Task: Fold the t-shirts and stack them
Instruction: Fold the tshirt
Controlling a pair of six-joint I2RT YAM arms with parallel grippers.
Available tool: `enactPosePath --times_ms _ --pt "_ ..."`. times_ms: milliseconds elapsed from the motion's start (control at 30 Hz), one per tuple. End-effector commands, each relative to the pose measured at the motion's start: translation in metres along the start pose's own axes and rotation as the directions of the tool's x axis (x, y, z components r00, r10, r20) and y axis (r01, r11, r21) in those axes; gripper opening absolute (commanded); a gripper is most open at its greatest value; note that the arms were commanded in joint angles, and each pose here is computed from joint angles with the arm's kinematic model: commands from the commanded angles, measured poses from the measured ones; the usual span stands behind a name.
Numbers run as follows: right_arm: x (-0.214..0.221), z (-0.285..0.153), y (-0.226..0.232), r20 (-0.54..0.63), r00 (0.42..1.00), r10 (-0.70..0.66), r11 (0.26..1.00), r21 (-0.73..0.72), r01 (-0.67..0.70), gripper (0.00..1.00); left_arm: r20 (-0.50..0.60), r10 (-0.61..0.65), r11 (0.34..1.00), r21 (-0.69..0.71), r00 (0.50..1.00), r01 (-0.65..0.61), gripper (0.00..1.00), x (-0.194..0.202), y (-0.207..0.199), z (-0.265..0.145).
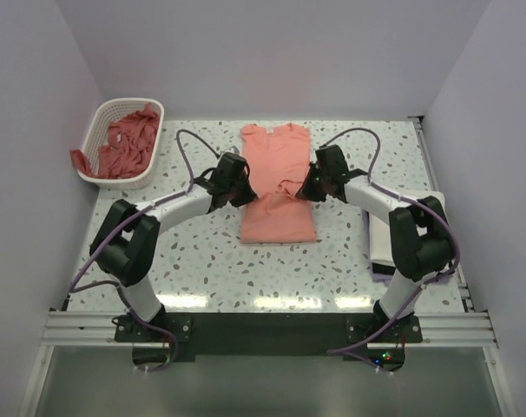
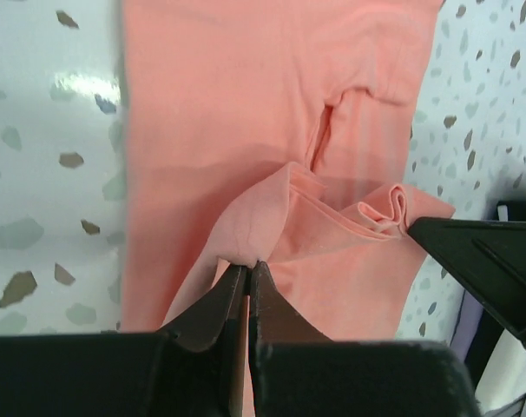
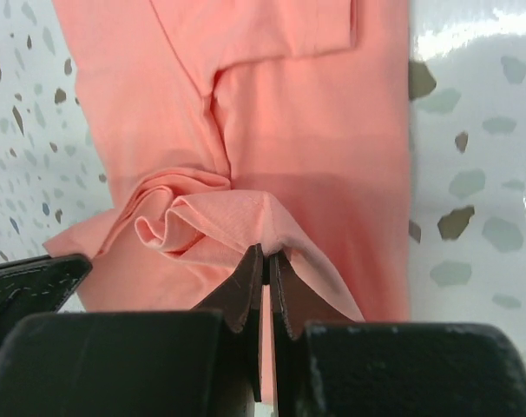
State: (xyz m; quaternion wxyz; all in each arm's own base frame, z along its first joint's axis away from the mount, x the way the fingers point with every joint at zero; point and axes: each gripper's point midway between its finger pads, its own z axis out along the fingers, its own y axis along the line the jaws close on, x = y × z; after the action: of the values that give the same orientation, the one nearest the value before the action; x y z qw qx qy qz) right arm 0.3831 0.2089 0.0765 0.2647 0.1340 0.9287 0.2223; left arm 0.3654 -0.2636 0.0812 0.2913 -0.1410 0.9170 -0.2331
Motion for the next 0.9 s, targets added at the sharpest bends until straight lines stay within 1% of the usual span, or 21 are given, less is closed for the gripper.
enactPosePath --times_ms 0,133,200,267,467,700,867 --pt "-0.035 0.006 0.013 0.061 0.998 0.005 0.998 -0.056 -0.001 0.0 0.068 -0.014 1.0 0.019 0.998 0.013 0.0 -0.036 -0.009 0.007" --pt "-0.047 0.015 0.007 0.06 0.998 0.028 0.998 -0.053 -0.024 0.0 0.093 -0.032 0.999 0.035 0.995 0.029 0.0 -0.056 -0.005 0.011" --pt "-0.052 0.02 0.003 0.058 0.997 0.041 0.998 -0.049 -0.038 0.0 0.101 -0.021 0.999 0.047 0.995 0.016 0.0 -0.064 -0.006 0.016" --pt "-0.055 0.024 -0.002 0.054 0.997 0.056 0.998 -0.044 -0.054 0.0 0.077 -0.007 0.999 0.049 0.997 0.003 0.0 -0.063 -0.005 0.023" --pt "-0.068 0.03 -0.008 0.058 0.994 0.094 0.994 -0.055 -0.091 0.0 0.083 0.009 0.999 0.045 0.997 -0.013 0.0 -0.075 -0.007 0.035" --pt "-0.075 0.041 -0.017 0.046 0.992 0.12 0.992 -0.053 -0.118 0.0 0.092 0.002 0.999 0.04 0.996 -0.006 0.0 -0.086 -0.002 0.045" --pt "-0.077 0.047 -0.023 0.034 0.989 0.141 0.988 -0.065 -0.139 0.0 0.088 0.023 0.998 0.054 0.996 -0.028 0.0 -0.091 -0.002 0.053"
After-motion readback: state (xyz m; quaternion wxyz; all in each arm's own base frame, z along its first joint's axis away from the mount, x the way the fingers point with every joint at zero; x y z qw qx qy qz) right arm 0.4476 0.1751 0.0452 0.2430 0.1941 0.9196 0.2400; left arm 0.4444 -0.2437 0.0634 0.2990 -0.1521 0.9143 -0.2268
